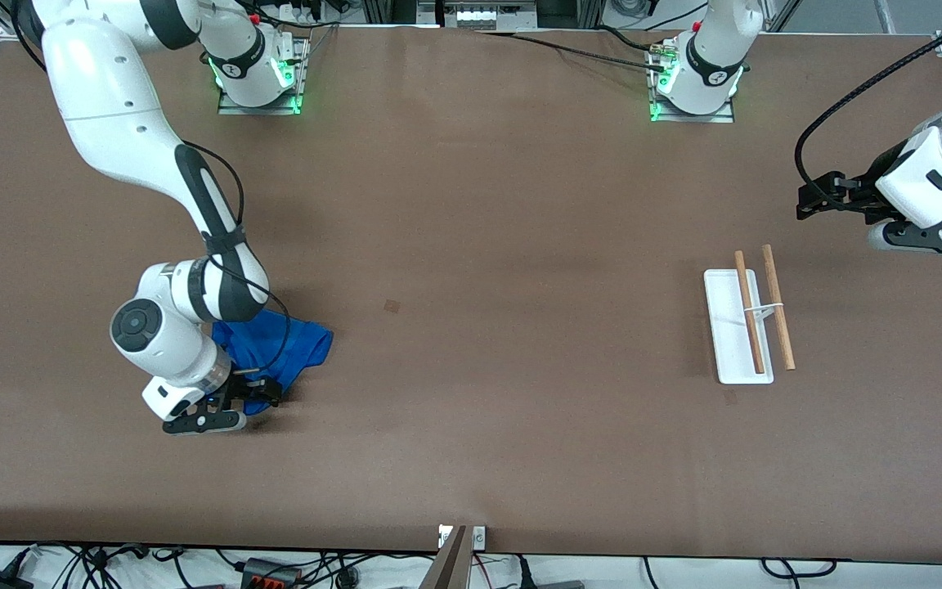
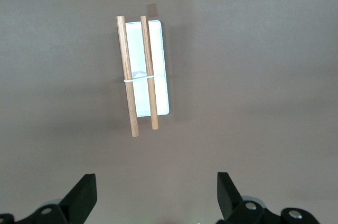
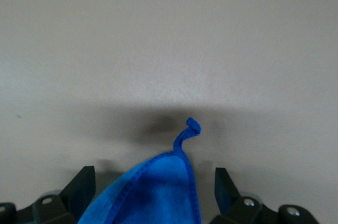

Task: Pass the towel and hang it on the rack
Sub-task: 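Grasp the blue towel's corner with the right gripper and lift it, then carry the towel toward the rack while the left gripper reaches toward it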

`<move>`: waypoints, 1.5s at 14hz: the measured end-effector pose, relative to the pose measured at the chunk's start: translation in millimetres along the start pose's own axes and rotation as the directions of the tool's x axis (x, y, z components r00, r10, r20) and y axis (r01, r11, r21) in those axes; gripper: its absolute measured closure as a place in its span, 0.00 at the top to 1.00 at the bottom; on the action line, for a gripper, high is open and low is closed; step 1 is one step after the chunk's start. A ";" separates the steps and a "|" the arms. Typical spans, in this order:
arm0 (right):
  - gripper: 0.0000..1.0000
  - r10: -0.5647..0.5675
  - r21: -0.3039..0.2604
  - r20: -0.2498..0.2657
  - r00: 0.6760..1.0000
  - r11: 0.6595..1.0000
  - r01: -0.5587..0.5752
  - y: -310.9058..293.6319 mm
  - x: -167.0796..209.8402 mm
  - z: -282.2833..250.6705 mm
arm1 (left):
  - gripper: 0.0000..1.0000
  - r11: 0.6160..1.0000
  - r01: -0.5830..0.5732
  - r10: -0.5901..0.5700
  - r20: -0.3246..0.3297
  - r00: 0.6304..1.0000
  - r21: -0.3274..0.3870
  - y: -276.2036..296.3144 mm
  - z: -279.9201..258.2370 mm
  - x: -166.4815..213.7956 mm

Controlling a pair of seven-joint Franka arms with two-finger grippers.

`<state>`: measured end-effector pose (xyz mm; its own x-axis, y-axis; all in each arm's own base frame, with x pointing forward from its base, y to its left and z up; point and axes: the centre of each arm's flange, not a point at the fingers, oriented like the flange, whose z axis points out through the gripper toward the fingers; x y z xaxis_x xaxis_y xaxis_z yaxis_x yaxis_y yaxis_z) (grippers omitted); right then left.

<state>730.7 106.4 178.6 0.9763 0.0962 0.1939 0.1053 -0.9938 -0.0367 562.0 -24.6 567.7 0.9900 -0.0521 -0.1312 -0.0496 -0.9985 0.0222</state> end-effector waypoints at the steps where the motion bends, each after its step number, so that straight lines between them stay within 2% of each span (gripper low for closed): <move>1: 1.00 0.014 0.011 0.007 1.000 1.000 -0.015 -0.1 -2.3 8.5 | 1.00 1.000 -0.001 0.001 0.000 1.000 0.000 0.0 0.0 0.0; 5: 0.96 0.040 0.029 0.040 0.998 0.999 -0.041 1.8 -1.6 9.7 | 1.00 1.000 -0.003 0.003 0.000 1.000 0.000 0.0 -0.1 0.0; 9: 0.52 0.043 0.042 0.051 0.998 0.998 -0.045 -2.5 0.6 4.2 | 1.00 1.000 -0.004 0.004 0.000 1.000 0.000 0.0 -0.1 0.0; 10: 0.52 0.042 0.042 0.051 0.998 0.998 -0.044 -2.8 0.9 4.0 | 1.00 1.000 -0.004 0.004 0.000 1.000 0.000 -0.1 0.0 0.0; 11: 0.46 0.041 0.043 0.049 0.998 0.998 -0.043 -3.2 1.7 3.1 | 1.00 1.000 -0.003 0.003 0.000 1.000 0.000 -0.2 -0.1 0.0; 12: 0.37 0.039 0.044 0.047 0.998 0.998 -0.041 -4.2 3.3 1.4 | 1.00 1.000 -0.003 0.003 0.000 1.000 0.000 -0.6 -0.1 0.0; 13: 0.22 0.038 0.045 0.054 0.998 0.998 -0.041 -4.4 4.1 0.1 | 1.00 1.000 -0.001 0.001 0.000 1.000 0.000 -1.4 -0.1 0.0; 15: 0.04 0.034 0.048 0.082 0.996 0.998 -0.038 -6.2 7.4 -5.4 | 1.00 1.000 -0.001 0.001 0.000 1.000 -0.003 -2.8 0.0 0.0; 18: 0.03 0.018 0.059 0.149 0.989 0.998 -0.027 -13.7 16.8 -24.9 | 1.00 1.000 -0.003 0.003 0.006 1.000 -0.020 -8.7 3.3 1.9; 21: 0.03 -0.027 0.112 0.169 0.985 0.994 0.008 -46.5 32.8 -83.5 | 1.00 1.000 -0.003 0.004 0.014 1.000 -0.023 -10.1 7.3 4.3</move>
<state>742.0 151.0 268.5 0.9910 0.1312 0.0263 0.1336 -0.9804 -0.1445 565.7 -14.8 559.6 0.9879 -0.0560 -0.1447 -0.0498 -0.9977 0.0457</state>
